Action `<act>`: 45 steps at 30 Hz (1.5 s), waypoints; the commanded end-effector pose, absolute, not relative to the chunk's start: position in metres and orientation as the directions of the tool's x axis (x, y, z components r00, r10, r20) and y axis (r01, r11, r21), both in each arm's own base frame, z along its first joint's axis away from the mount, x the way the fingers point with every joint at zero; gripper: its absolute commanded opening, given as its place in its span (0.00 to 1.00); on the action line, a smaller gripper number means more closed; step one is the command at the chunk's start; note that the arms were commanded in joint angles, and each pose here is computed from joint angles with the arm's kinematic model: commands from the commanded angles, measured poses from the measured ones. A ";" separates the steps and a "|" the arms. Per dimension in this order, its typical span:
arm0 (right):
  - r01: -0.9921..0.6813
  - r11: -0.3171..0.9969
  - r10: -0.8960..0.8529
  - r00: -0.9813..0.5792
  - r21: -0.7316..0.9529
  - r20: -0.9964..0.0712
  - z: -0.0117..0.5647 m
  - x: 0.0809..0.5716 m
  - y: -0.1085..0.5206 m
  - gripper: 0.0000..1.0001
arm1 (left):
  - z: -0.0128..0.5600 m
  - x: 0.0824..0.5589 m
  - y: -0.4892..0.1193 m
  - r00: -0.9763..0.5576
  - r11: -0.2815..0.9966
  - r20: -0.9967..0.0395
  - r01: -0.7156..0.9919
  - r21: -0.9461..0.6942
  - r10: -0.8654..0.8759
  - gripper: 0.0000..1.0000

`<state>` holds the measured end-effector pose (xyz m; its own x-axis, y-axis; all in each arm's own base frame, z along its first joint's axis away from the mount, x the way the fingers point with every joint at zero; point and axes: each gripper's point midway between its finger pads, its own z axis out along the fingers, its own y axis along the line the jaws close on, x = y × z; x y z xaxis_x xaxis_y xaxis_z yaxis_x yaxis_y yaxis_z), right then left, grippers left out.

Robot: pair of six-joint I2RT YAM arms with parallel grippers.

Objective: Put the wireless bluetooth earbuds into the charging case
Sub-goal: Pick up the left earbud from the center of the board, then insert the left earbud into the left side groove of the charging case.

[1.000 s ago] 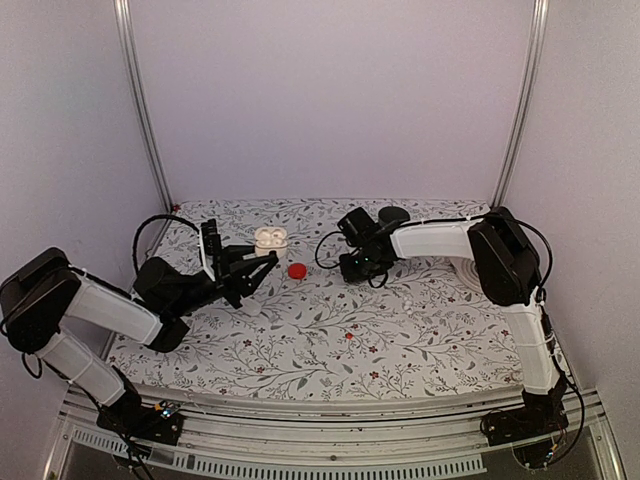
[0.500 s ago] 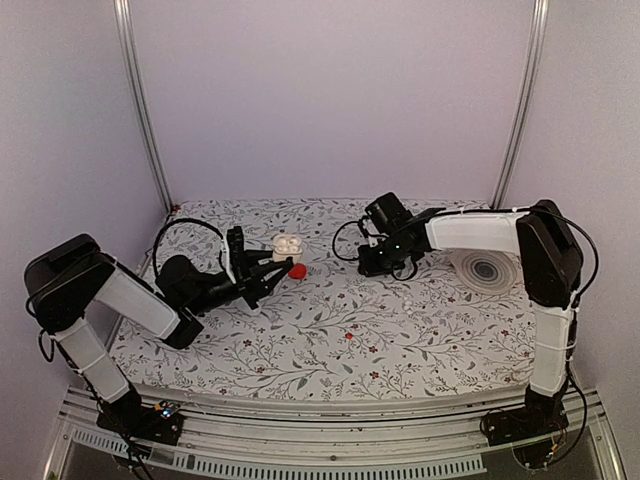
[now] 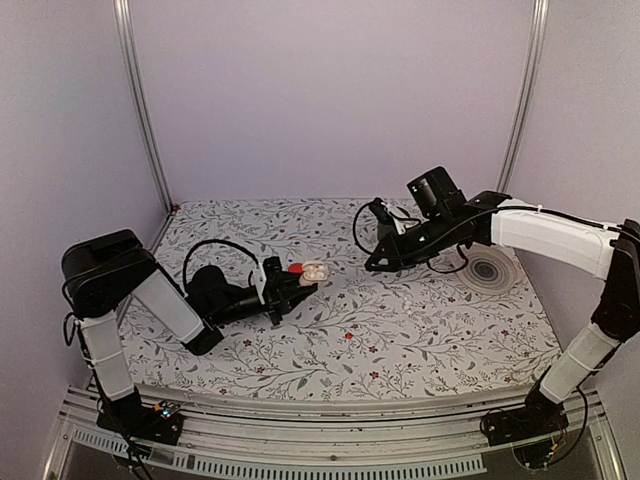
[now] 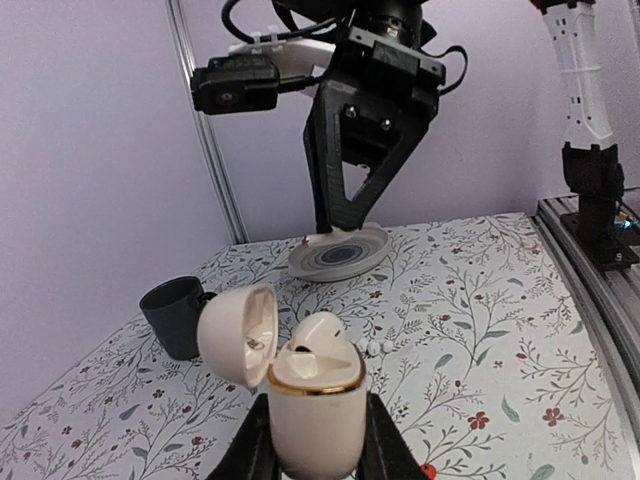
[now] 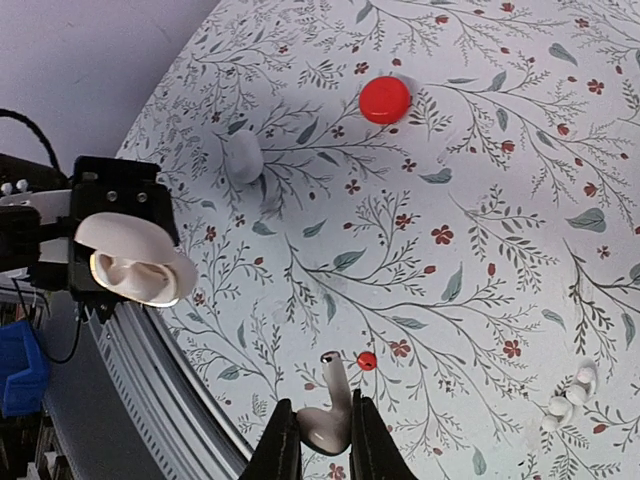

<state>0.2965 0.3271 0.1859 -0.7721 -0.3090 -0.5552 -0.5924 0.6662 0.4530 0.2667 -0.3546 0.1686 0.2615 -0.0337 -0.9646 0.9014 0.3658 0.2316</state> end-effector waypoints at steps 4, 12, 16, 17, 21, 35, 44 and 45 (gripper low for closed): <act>-0.651 0.479 -0.393 -0.759 0.588 -0.520 0.215 0.238 0.326 0.11 | 0.224 0.248 -0.363 0.561 0.420 -0.813 0.783 0.458 -0.159 0.00; -0.648 0.393 -0.446 -0.755 0.653 -0.481 0.225 0.214 0.328 0.12 | 0.215 0.237 -0.379 0.598 0.376 -0.790 0.769 0.517 -0.135 0.00; -0.649 0.364 -0.476 -0.746 0.668 -0.465 0.224 0.206 0.336 0.12 | 0.215 0.230 -0.384 0.611 0.363 -0.779 0.764 0.534 -0.142 0.00; -0.648 0.362 -0.485 -0.745 0.670 -0.458 0.223 0.205 0.338 0.12 | 0.216 0.229 -0.385 0.613 0.361 -0.777 0.764 0.535 -0.144 0.00; -0.646 0.350 -0.506 -0.740 0.678 -0.444 0.219 0.203 0.346 0.12 | 0.201 0.226 -0.393 0.598 0.322 -0.791 0.779 0.538 -0.126 0.00; -0.648 0.390 -0.551 -0.733 0.654 -0.398 0.204 0.205 0.346 0.12 | 0.176 0.212 -0.412 0.418 0.145 -0.891 0.907 0.396 -0.176 0.00; -0.658 0.424 -0.578 -0.726 0.622 -0.374 0.193 0.200 0.346 0.11 | 0.175 0.201 -0.406 0.237 -0.039 -0.943 0.967 0.252 -0.232 0.00; -0.661 0.426 -0.580 -0.724 0.618 -0.374 0.194 0.201 0.347 0.11 | 0.174 0.200 -0.406 0.224 -0.052 -0.948 0.969 0.241 -0.228 0.00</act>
